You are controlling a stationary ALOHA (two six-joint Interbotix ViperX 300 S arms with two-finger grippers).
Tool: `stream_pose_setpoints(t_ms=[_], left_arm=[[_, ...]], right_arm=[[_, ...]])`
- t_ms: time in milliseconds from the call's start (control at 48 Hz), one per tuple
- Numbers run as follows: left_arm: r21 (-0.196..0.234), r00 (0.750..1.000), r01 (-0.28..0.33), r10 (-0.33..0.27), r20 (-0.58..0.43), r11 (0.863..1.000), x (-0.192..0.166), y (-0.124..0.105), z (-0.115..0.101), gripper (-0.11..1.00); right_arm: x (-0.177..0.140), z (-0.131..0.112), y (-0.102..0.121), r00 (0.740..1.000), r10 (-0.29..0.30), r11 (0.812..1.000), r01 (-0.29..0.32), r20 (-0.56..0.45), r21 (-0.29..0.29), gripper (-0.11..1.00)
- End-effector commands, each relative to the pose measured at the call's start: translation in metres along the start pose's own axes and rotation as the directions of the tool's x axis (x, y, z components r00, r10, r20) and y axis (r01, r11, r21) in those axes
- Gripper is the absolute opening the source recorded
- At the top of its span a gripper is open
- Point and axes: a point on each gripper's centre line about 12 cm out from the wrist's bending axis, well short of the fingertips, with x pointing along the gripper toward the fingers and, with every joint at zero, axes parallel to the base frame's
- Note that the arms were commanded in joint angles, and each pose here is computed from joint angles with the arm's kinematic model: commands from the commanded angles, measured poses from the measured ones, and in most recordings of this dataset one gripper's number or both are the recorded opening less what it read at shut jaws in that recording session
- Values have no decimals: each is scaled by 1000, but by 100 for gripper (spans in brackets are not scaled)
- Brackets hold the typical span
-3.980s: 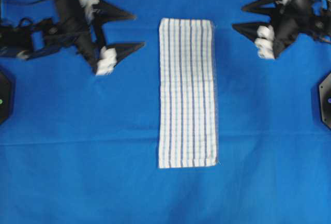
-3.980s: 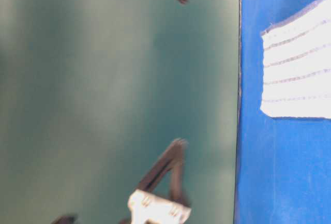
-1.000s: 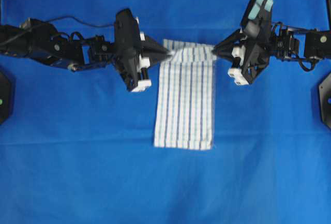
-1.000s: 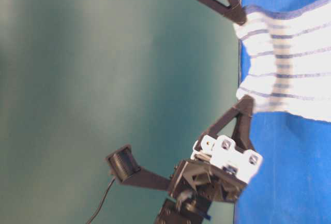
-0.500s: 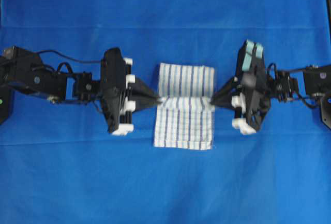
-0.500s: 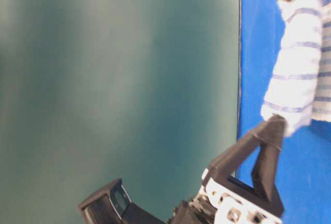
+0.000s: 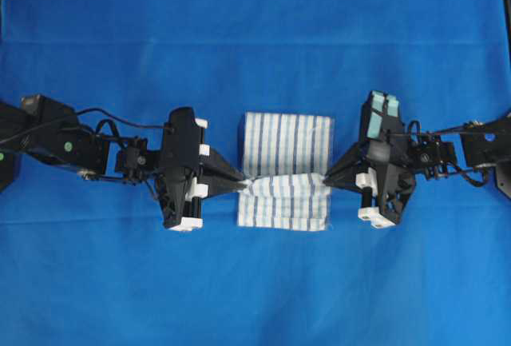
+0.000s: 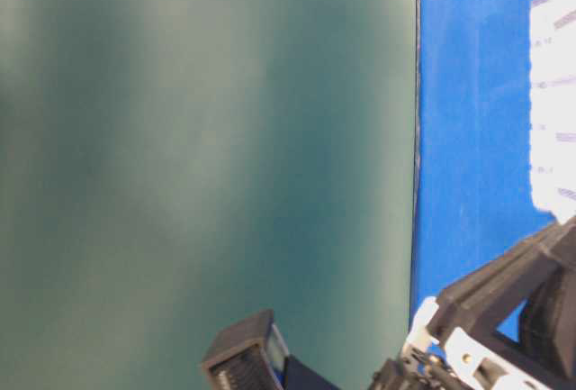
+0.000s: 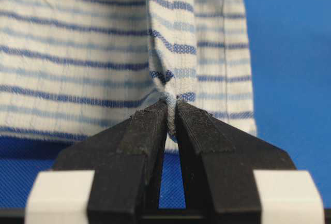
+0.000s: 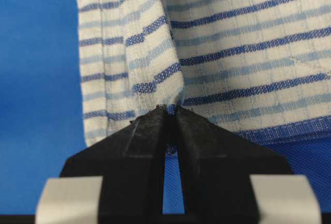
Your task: Fold the blue towel.
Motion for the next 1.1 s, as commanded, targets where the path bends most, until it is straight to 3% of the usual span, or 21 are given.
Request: stream_pose_setpoints(t_ms=[0,417,458,583,688,813,896,959,1084], left_arm=[[4,1000,7,-7,13,1000,-1,-3,2,4],[4,1000,8,-8,5,1000,0,-4,3,4],[6,1000,9,-9,2,1000,0,-4,3,4],[4,1000,8,-8,2,1000,0,-4,4,7],[6,1000,8,-8,2,1000,-5,-4,8,26],[7,1000,10,-10,8,1000,-17,-6,23,62],[16,1000,11,-11,5,1000,-31,-7,38,80],[25,1000,13,-14,6,1000,-42,-8,48,84],[34,1000,18,-19,22,999,-71,-11,69,83]], right_arm=[[1,5,5,1000,12,1000,-12,15,-4,8],[8,7,14,1000,29,999,-29,6,-21,10],[9,7,16,1000,31,999,-31,3,-23,15],[12,12,21,999,40,999,-40,11,-29,48],[11,19,26,998,51,998,-50,24,-38,61],[3,27,29,999,46,998,-45,18,-44,57],[-8,34,32,999,42,998,-41,17,-50,57],[-19,39,33,999,39,998,-38,17,-59,57],[-49,49,35,998,39,995,-35,42,-93,57]])
